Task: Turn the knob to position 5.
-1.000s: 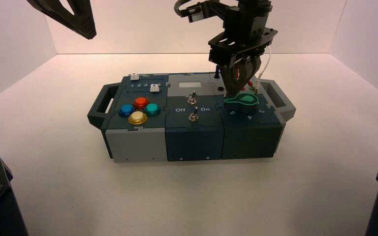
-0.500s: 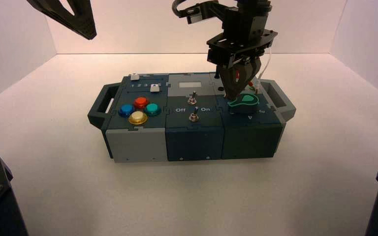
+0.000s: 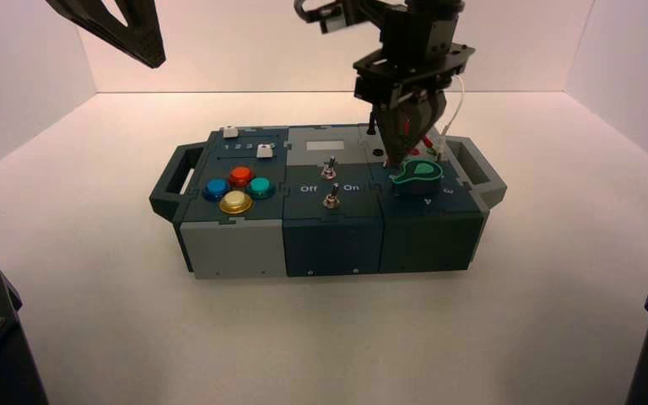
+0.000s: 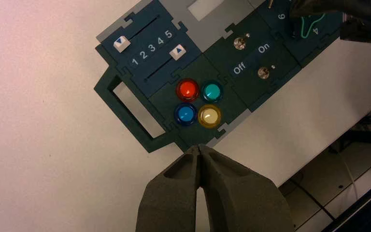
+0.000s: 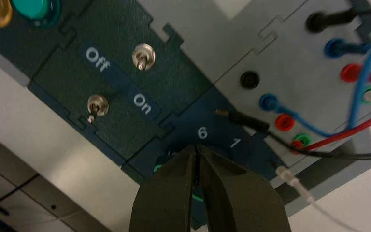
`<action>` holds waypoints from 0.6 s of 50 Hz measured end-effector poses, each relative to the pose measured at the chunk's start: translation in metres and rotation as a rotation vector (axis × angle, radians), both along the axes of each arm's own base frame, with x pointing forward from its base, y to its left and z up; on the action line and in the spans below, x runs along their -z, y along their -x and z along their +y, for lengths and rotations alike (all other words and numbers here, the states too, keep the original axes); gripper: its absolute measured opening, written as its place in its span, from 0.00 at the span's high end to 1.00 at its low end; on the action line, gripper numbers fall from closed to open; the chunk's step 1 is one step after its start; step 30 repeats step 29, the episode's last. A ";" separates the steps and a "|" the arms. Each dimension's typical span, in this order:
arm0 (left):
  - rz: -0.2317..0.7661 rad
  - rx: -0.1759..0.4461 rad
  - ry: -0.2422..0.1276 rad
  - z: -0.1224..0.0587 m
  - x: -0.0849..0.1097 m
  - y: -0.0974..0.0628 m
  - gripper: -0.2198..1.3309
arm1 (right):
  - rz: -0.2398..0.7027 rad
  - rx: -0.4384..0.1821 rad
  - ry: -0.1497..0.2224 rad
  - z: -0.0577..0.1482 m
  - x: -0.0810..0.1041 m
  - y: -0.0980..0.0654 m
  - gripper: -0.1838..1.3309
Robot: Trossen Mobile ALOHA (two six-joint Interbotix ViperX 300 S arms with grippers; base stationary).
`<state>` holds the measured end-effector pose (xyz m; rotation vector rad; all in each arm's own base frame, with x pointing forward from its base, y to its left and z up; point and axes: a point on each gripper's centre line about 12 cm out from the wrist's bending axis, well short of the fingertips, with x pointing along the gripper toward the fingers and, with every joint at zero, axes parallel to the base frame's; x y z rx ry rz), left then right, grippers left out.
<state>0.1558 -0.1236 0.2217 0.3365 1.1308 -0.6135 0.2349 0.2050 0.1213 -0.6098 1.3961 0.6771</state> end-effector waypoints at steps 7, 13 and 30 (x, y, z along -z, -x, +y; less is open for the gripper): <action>-0.001 0.001 0.001 0.000 0.000 0.000 0.96 | -0.014 0.000 -0.012 0.003 -0.004 -0.004 0.97; -0.001 0.002 -0.001 0.000 0.001 0.000 0.96 | -0.029 -0.001 -0.023 0.007 -0.009 -0.008 0.97; 0.016 0.000 -0.013 0.002 0.008 0.003 0.96 | 0.014 0.038 -0.013 0.005 -0.020 -0.003 0.97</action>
